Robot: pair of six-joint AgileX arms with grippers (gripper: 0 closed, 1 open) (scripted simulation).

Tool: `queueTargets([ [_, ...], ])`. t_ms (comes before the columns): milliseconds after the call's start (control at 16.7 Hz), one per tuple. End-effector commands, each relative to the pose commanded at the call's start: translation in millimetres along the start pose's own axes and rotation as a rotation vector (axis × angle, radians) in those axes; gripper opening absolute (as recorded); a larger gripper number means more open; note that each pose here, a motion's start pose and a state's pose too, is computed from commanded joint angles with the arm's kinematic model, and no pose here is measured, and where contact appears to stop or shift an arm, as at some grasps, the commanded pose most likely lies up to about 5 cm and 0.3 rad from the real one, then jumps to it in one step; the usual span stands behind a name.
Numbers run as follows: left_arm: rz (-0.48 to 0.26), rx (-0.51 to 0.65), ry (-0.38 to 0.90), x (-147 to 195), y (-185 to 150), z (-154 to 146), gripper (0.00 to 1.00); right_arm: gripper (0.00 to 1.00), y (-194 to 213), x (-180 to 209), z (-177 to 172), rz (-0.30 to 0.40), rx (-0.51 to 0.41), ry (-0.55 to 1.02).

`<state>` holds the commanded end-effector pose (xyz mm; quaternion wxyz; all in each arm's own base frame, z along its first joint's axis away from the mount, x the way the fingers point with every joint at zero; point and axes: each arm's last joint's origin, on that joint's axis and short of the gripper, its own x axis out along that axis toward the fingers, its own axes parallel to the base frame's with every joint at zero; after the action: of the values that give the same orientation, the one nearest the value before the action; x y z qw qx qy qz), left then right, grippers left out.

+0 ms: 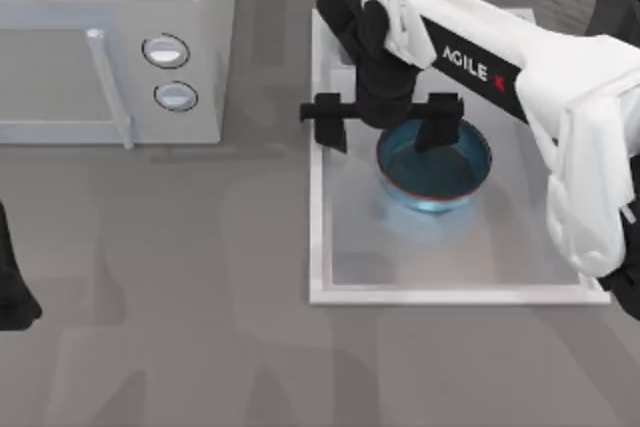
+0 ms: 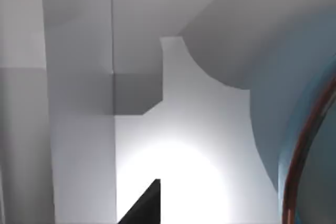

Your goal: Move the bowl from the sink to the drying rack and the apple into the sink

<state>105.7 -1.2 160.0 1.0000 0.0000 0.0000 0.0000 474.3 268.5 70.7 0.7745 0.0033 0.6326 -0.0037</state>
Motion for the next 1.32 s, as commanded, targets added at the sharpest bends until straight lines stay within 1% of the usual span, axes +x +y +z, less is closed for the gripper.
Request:
queueTargets([
  [120, 0.0, 0.0, 0.0, 0, 0, 0, 1.0, 1.0, -1, 21, -1, 0.0, 0.0, 0.0],
  [360, 0.0, 0.0, 0.0, 0, 0, 0, 1.0, 1.0, -1, 24, -2, -0.001, 0.0, 0.001],
  [1140, 0.0, 0.0, 0.0, 0, 0, 0, 1.0, 0.02, -1, 24, -2, -0.001, 0.0, 0.001],
  [1200, 0.0, 0.0, 0.0, 0, 0, 0, 1.0, 0.0, -1, 24, -2, -0.001, 0.0, 0.001],
  [1320, 0.0, 0.0, 0.0, 0, 0, 0, 1.0, 0.0, -1, 24, -2, -0.001, 0.0, 0.001],
])
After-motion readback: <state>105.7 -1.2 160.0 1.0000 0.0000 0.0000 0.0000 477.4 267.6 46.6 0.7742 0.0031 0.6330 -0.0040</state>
